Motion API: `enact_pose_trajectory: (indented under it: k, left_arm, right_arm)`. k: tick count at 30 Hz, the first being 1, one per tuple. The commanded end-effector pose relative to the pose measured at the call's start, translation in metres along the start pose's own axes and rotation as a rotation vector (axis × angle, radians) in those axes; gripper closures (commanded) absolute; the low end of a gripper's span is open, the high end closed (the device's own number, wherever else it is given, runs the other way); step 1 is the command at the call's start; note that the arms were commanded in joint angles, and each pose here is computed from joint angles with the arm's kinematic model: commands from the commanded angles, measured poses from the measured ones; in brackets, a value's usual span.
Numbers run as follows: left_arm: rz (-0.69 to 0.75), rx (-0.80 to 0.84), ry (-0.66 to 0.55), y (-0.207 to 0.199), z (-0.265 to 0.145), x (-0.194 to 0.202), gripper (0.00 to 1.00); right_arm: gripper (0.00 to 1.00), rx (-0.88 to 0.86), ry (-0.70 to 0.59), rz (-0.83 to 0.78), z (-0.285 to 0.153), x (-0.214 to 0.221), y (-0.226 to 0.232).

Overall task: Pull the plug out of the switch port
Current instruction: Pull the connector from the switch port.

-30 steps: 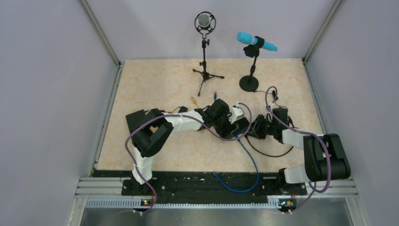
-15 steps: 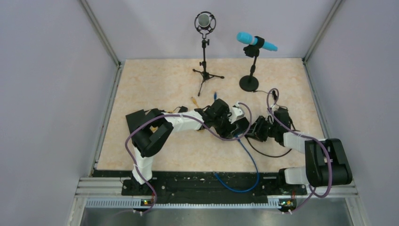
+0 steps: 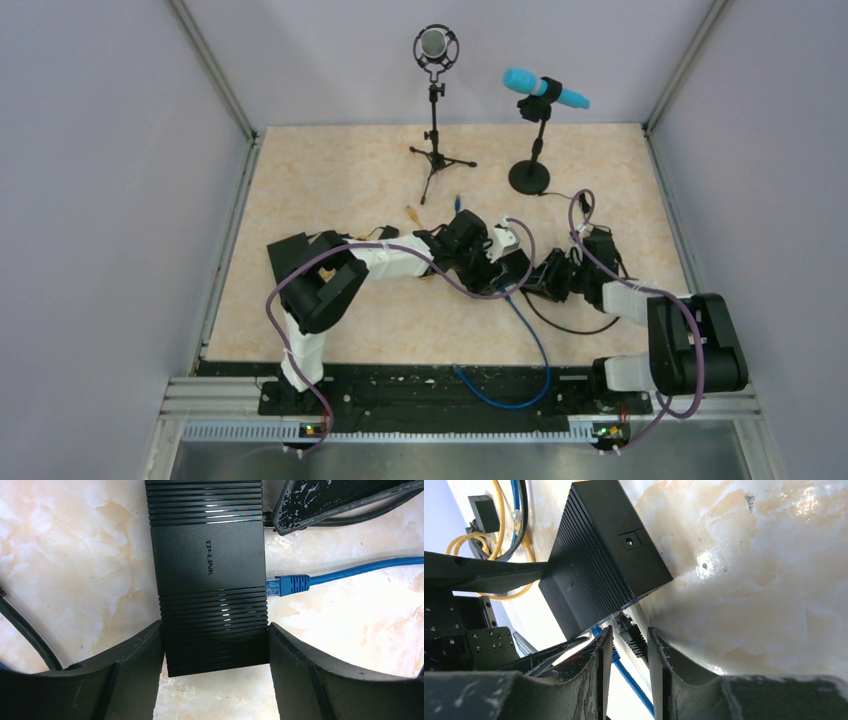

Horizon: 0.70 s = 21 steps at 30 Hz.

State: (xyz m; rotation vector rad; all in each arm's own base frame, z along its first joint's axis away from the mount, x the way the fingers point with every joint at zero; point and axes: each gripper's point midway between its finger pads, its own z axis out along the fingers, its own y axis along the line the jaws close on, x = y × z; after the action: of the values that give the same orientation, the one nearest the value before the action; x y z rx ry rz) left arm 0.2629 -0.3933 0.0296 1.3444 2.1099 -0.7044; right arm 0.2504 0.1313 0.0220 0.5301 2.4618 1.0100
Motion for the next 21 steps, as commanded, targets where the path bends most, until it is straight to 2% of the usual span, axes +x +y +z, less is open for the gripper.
enact_pose_trajectory:
  k: [1, 3, 5, 7, 16, 21]
  left_arm:
    - [-0.031, 0.042, 0.094, -0.012, -0.002, 0.024, 0.41]
    - [-0.031, 0.044, 0.094, -0.012, -0.002, 0.024, 0.41]
    - [-0.029, 0.044, 0.094, -0.012, -0.002, 0.024, 0.41]
    - [-0.028, 0.044, 0.094, -0.012, -0.002, 0.025, 0.41]
    - [-0.023, 0.045, 0.085, -0.011, -0.001, 0.020, 0.41]
    - [-0.023, 0.058, 0.087, -0.014, -0.001, 0.023, 0.41]
  right_arm:
    - [0.69, 0.062, 0.002, 0.047, 0.004, 0.006, -0.019]
    - [0.71, 0.070, -0.001, 0.051, 0.004, 0.006, -0.021]
    - [0.77, 0.080, 0.005, 0.054, 0.005, 0.008, -0.024]
    - [0.77, 0.090, 0.004, 0.055, 0.005, 0.009, -0.027]
    - [0.78, 0.120, 0.013, 0.061, 0.005, 0.011, -0.033]
    - [0.75, 0.122, 0.007, 0.057, 0.004, 0.009, -0.032]
